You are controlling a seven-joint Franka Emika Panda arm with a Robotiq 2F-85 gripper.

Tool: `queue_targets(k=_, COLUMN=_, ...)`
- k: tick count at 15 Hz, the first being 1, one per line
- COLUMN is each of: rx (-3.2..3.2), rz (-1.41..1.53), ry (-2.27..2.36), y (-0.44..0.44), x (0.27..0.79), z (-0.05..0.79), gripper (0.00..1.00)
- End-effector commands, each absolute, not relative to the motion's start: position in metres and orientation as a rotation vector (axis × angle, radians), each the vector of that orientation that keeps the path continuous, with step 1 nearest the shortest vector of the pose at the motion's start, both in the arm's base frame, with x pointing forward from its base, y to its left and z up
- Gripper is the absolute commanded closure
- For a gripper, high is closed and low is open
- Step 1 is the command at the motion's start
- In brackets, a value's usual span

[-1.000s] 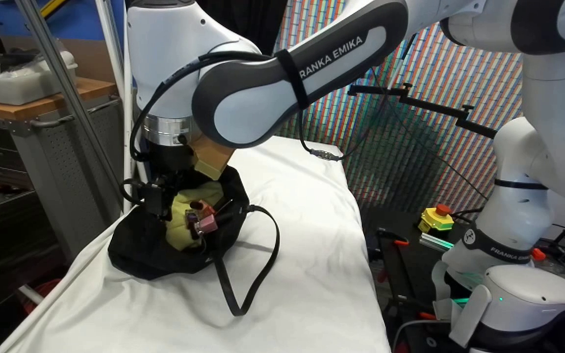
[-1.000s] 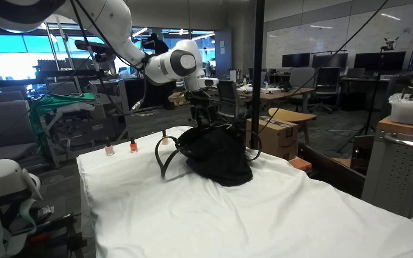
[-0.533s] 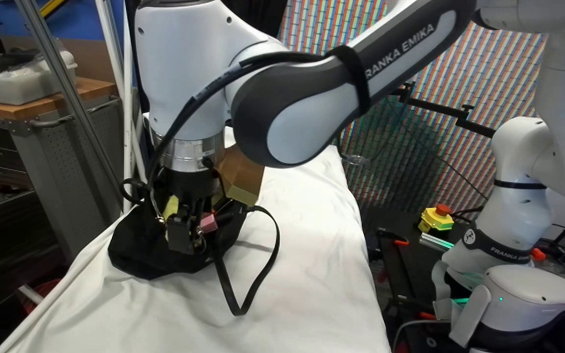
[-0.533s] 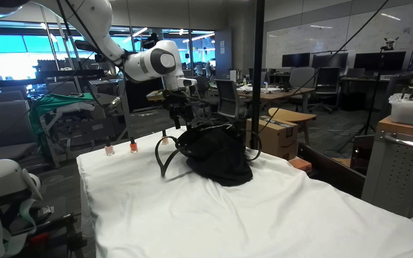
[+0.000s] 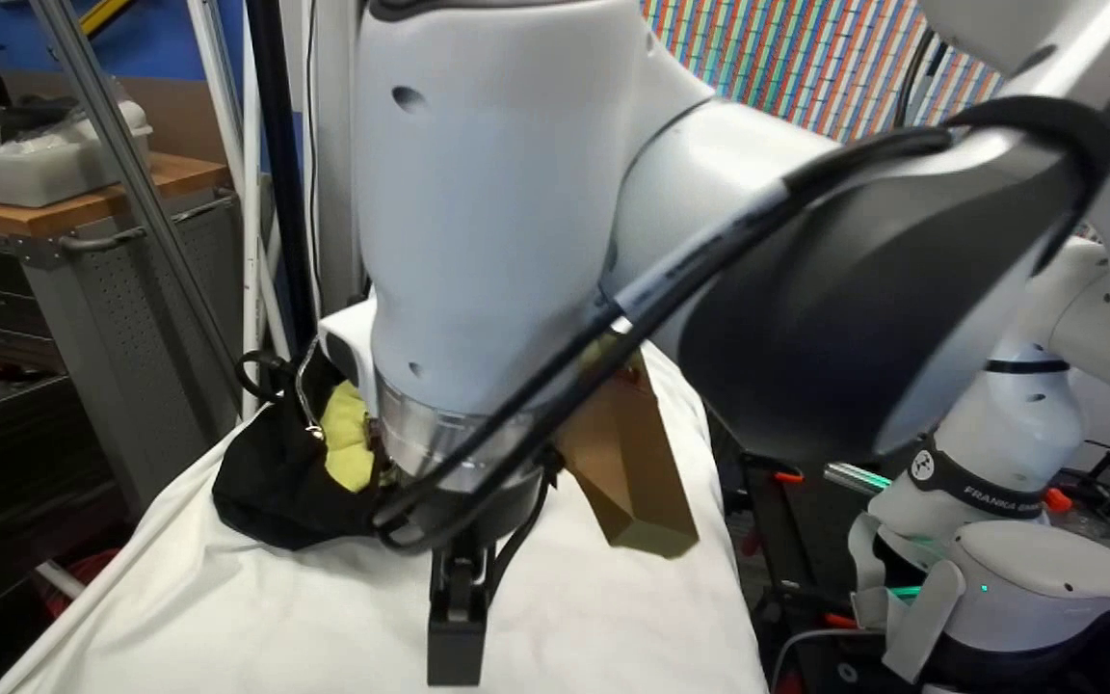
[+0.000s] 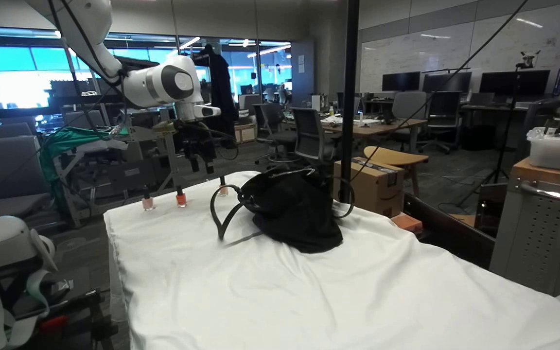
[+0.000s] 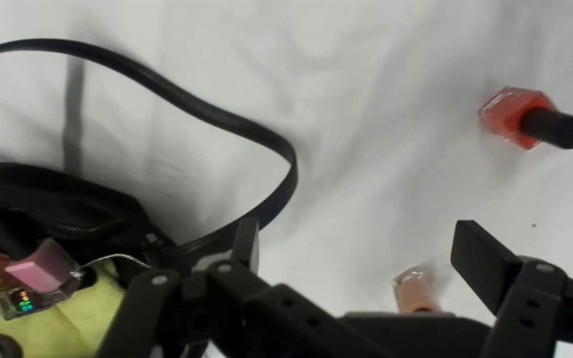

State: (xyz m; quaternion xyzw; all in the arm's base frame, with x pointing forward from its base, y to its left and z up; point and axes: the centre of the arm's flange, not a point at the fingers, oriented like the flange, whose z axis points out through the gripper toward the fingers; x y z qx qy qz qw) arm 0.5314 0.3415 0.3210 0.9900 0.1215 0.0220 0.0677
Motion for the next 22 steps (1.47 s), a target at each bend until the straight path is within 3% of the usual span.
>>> queue_targets(k=1, rx=3.013, rz=0.073, ry=0.351, y=0.372, x=0.505, z=0.316, gripper=0.00)
queue_targets(k=22, rx=3.165, rz=-0.029, ry=-0.188, y=0.408, x=0.496, z=0.221, gripper=0.00)
